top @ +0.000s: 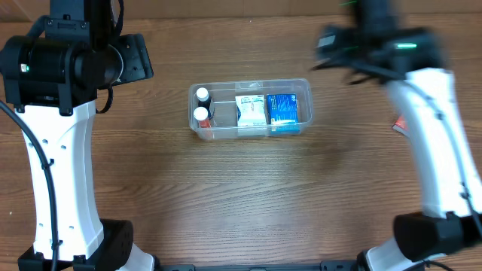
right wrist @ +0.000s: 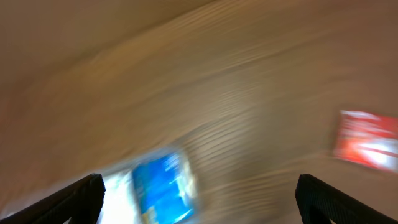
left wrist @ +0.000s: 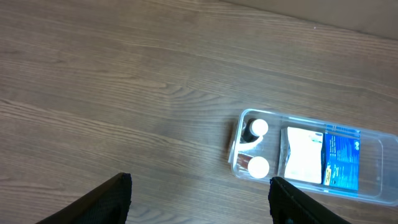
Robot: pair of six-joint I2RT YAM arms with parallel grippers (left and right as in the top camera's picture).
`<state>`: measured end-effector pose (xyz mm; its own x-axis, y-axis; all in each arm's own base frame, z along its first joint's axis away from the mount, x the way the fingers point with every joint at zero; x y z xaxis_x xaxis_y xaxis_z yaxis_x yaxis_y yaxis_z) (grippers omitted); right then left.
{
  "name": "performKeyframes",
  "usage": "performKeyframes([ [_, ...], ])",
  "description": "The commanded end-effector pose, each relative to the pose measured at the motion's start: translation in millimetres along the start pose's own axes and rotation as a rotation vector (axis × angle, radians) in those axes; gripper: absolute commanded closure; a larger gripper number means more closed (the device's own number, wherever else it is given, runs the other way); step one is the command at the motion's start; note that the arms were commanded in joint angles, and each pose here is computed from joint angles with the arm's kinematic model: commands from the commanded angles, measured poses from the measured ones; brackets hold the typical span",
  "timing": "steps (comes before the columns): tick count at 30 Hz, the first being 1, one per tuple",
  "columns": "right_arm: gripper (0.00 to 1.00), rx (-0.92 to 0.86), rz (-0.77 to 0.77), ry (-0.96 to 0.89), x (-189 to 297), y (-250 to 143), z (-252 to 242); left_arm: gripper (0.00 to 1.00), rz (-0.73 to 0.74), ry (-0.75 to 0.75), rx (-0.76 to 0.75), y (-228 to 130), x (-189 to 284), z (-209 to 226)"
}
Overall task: Pack container
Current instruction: 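Move the right gripper to the red box and grasp it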
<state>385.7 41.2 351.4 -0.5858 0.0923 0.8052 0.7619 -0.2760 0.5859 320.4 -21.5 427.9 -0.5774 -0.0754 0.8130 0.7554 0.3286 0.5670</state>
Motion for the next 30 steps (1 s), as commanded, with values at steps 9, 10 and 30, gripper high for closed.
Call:
performKeyframes([
  [9,0.00,-0.328,0.316,-0.272,-95.5,-7.7,-174.9,0.27,0.002,-0.002,-0.001,0.7,-1.7,-1.0],
  [10,0.00,-0.341,0.346,-0.286,-103.9,-12.7,-182.6,0.27,0.003,-0.002,-0.001,0.7,-1.8,-1.0],
  [30,0.00,-0.253,0.593,-0.304,-210.0,-88.8,-221.7,0.26,0.001,-0.002,-0.001,0.9,-1.7,-1.1],
])
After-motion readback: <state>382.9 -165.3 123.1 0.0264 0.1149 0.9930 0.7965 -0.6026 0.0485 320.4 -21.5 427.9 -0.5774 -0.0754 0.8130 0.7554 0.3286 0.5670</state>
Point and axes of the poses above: each gripper's point midway between its finger pads, its own x axis back along the fingers, its own z axis along the line the jaws close on, y = z × x, the point moved 7 cm from there along x, back along the fingers, and after that the axes turned 6 degrees about x, right-handed, at the moved point
